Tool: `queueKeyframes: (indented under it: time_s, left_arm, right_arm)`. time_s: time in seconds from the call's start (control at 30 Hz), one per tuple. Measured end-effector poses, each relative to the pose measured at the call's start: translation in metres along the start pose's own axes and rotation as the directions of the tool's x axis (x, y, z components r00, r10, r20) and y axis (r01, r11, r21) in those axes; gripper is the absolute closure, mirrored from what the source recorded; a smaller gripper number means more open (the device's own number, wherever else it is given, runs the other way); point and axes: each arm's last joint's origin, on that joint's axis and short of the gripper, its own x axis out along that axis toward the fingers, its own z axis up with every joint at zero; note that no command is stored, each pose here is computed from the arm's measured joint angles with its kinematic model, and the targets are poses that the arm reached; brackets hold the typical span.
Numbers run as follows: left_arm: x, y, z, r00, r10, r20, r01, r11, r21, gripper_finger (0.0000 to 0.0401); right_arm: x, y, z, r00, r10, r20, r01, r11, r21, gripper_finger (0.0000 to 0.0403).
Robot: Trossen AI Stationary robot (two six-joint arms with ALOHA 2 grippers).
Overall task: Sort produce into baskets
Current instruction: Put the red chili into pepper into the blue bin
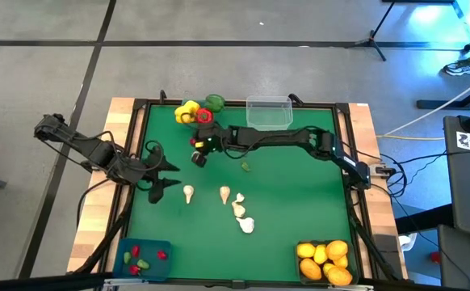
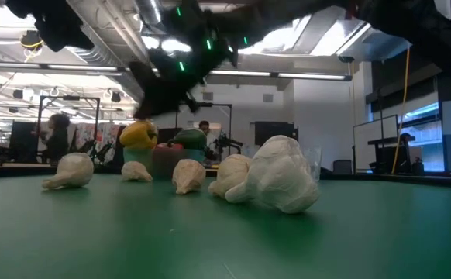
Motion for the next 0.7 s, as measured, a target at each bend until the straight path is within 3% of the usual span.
queueKeyframes:
  time_s: [0.17,0.3,0.4,0.57,0.7]
  left_arm:
    - [-0.007,0.010,-0.003,0.988,0.150,0.043,-0.147,0.988,-0.050,0.0193]
    - [-0.020,0.018,-0.002,0.980,0.168,0.107,-0.149,0.975,-0.165,0.0193]
    - [-0.033,0.026,-0.001,0.970,0.170,0.176,-0.127,0.964,-0.233,0.0193]
    - [-0.055,0.040,-0.001,0.935,0.192,0.298,-0.098,0.948,-0.302,0.0193]
    - [-0.077,0.049,0.001,0.898,0.127,0.422,0.000,0.958,-0.287,0.0193]
  right_arm:
    - [-0.028,0.046,0.033,0.998,0.018,0.062,-0.007,0.986,-0.167,0.0349]
    - [-0.049,0.062,0.051,0.993,-0.082,0.084,0.102,0.956,-0.275,0.0348]
    - [-0.063,0.065,0.065,0.991,-0.092,0.101,0.118,0.950,-0.289,0.0346]
    - [-0.075,0.083,0.072,0.993,0.017,0.115,0.014,0.966,-0.259,0.0346]
    - [-0.085,0.104,0.071,0.981,0.157,0.113,-0.131,0.968,-0.212,0.0345]
